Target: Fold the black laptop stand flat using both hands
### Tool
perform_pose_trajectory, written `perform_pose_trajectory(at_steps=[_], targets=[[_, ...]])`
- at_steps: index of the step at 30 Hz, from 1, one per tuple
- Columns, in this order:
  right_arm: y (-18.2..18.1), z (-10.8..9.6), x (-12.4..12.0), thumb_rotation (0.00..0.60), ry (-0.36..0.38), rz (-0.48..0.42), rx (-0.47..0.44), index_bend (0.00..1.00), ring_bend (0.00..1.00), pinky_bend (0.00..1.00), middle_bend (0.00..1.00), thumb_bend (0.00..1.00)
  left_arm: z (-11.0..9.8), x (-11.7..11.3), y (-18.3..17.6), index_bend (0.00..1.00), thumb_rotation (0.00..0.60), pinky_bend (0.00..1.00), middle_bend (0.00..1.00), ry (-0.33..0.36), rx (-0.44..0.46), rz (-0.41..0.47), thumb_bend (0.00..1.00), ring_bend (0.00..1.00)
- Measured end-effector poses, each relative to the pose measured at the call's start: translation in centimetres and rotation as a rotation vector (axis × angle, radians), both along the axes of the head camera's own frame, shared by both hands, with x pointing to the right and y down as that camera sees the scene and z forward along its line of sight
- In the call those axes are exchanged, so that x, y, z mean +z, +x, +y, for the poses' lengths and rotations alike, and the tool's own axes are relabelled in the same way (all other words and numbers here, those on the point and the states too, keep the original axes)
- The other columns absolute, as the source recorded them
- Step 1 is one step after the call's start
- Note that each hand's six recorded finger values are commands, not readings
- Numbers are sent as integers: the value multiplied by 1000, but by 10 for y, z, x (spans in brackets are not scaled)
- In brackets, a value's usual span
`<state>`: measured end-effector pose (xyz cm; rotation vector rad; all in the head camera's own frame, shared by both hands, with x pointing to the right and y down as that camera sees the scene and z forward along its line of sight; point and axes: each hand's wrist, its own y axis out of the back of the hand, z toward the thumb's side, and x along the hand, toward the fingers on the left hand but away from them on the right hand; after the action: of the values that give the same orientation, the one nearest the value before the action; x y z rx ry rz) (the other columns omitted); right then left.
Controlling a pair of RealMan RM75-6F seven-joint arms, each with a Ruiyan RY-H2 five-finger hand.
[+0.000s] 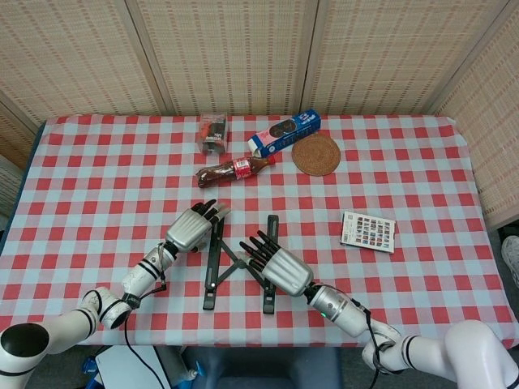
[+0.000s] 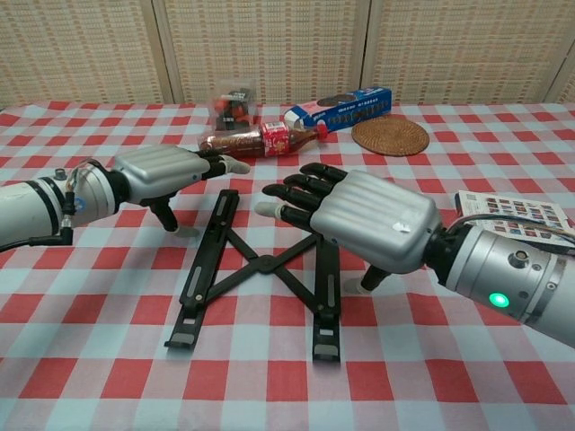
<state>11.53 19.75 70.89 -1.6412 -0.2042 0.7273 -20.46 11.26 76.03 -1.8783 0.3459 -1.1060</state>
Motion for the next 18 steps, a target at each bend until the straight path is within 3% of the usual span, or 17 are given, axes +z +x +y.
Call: perform_pose_trajectory(at_steps=[18], targets=[[-6,7,7,600,21,-32,-1,0,0,0,0,0,2,3,1,0,600,183,0,-68,-74,44,228,0]])
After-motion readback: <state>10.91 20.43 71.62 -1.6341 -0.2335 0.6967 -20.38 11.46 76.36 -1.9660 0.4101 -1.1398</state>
